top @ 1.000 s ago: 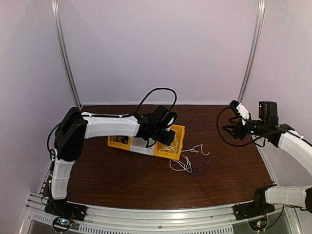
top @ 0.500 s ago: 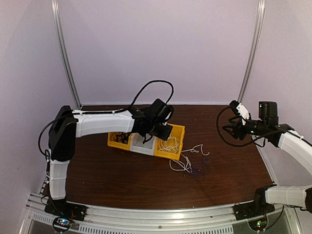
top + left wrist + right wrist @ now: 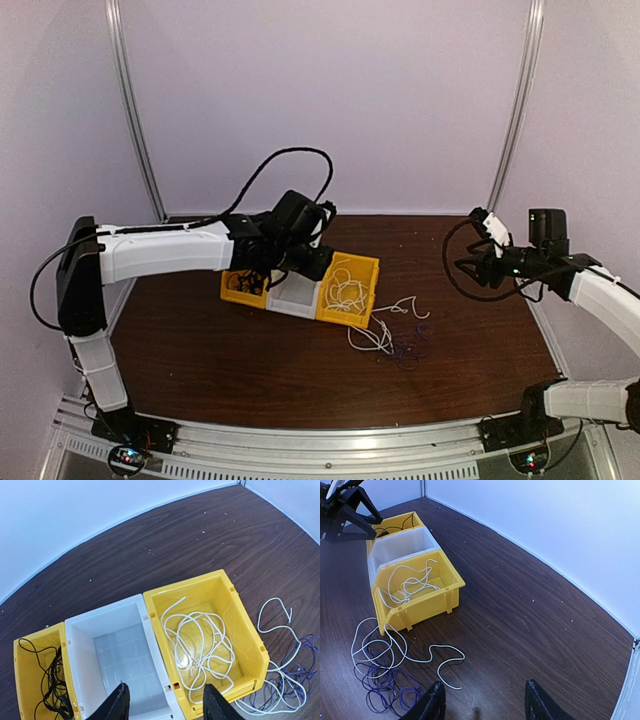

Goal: Untangle the cables

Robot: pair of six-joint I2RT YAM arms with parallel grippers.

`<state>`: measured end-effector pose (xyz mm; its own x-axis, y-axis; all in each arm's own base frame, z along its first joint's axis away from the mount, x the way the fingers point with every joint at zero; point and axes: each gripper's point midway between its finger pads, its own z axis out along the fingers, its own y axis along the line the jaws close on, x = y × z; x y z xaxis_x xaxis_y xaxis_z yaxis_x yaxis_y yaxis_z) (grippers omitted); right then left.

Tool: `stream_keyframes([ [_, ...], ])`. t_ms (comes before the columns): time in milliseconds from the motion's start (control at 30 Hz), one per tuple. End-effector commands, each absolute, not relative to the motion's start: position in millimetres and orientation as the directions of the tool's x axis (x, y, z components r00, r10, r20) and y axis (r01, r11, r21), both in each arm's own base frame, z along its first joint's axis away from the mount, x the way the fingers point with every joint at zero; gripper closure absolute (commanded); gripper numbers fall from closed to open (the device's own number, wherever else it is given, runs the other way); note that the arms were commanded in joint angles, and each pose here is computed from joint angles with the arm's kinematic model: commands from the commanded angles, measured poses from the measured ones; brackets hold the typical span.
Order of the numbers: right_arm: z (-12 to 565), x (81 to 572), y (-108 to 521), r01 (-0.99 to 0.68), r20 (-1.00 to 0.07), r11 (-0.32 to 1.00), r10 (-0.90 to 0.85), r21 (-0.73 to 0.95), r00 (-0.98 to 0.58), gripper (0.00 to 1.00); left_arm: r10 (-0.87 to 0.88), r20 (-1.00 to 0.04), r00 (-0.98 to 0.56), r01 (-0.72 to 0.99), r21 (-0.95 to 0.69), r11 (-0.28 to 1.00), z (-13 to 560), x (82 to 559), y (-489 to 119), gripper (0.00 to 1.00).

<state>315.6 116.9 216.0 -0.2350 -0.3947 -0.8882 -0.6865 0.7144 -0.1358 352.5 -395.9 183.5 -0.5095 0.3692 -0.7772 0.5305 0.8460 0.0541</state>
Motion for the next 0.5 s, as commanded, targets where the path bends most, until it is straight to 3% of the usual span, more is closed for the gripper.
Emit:
stream_keyframes([
  [0,212.6,312.3,123.3,-0.734,-0.881,0.668,-0.413,-0.123,-0.229,0.47,0.315,-0.818,-0.482,0.54,0.006,0.842,198.2,355.3,-379.5,0.48],
  [333,202.5,306.9,164.7,-0.866,-0.825,0.493,-0.519,-0.078,-0.221,0.5,0.191,-0.865,-0.463,0.581,-0.134,0.803,233.4,343.1,-315.6,0.41],
  [467,191.1,302.9,188.3,-0.913,-0.778,0.399,-0.6,-0.089,-0.186,0.5,0.182,-0.899,-0.398,0.582,-0.094,0.808,258.9,346.3,-290.2,0.37],
])
